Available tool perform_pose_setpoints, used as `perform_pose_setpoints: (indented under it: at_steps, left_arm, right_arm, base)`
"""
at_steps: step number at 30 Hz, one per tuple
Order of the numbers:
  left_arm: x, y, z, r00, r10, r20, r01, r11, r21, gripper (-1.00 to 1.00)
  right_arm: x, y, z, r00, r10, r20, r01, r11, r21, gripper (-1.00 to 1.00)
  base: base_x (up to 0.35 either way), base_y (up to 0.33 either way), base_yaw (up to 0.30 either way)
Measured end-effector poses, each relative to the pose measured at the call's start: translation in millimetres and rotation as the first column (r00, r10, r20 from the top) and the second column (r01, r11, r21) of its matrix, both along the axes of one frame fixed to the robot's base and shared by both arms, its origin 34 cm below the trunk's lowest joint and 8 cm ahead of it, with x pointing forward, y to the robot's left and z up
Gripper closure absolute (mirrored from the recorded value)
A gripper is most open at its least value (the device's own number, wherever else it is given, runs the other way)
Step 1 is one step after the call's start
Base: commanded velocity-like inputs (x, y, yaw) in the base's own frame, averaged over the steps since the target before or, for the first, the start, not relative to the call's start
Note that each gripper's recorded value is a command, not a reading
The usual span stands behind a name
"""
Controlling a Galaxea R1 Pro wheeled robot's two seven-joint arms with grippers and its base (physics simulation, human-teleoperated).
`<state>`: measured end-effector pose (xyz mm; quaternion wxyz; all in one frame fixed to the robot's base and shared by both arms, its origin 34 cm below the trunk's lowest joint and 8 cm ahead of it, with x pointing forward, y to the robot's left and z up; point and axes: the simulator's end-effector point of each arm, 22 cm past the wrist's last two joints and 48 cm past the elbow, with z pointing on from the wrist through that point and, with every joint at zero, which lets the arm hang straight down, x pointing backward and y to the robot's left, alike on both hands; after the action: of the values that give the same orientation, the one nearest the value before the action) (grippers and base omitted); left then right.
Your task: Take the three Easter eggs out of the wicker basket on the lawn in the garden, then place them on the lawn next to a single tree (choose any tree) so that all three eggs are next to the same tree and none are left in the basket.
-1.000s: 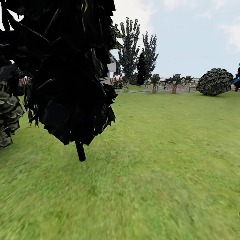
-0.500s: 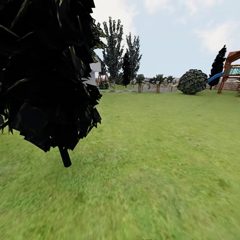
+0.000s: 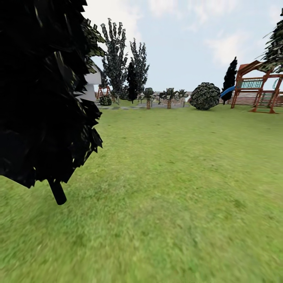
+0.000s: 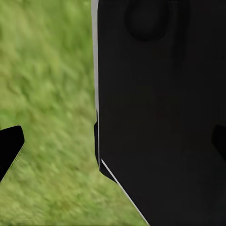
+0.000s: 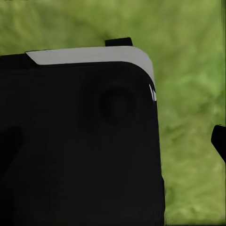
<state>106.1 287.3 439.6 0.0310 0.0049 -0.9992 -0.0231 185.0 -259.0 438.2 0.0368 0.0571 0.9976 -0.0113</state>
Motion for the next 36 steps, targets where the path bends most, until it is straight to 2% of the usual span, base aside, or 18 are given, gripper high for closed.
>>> perform_pose_setpoints:
  at_steps: [2, 4, 5, 8, 17, 36]
  left_arm:
    - [0, 0, 0, 1.0, 0.0, 0.0, 0.0, 1.0, 0.0, -1.0]
    - [0, 0, 0, 1.0, 0.0, 0.0, 0.0, 1.0, 0.0, -1.0]
    - [0, 0, 0, 1.0, -0.001, 0.0, 0.001, 1.0, 0.0, -1.0]
    - [0, 0, 0, 1.0, -0.003, 0.0, 0.003, 1.0, 0.0, -1.0]
    - [0, 0, 0, 1.0, 0.001, 0.001, -0.001, 1.0, 0.0, -1.0]
    - [1, 0, 0, 1.0, -0.001, 0.001, 0.001, 1.0, -0.001, -1.0]
  right_arm:
    - [-1, -9, 0, 1.0, 0.001, -0.002, -0.001, 1.0, -0.013, -1.0]
    - [-3, -40, 1, 1.0, -0.002, -0.007, 0.002, 0.999, -0.052, -1.0]
    - [-7, -48, 2, 1.0, -0.004, -0.015, 0.003, 0.998, -0.062, -1.0]
    - [-19, -57, 2, 0.999, -0.012, -0.038, 0.009, 0.997, -0.073, -1.0]
    - [-24, -53, 2, 0.999, -0.014, -0.046, 0.011, 0.998, -0.068, -1.0]
    - [-26, -54, 2, 0.999, -0.022, -0.049, 0.019, 0.997, -0.069, -1.0]
  base:
    - [0.0, 0.0, -0.277]
    - [0.0, 0.0, -0.28]
    - [0.0, 0.0, -0.281]
    - [0.0, 0.0, -0.282]
    - [0.034, 0.0, -0.282]
    - [0.309, 0.0, -0.284]
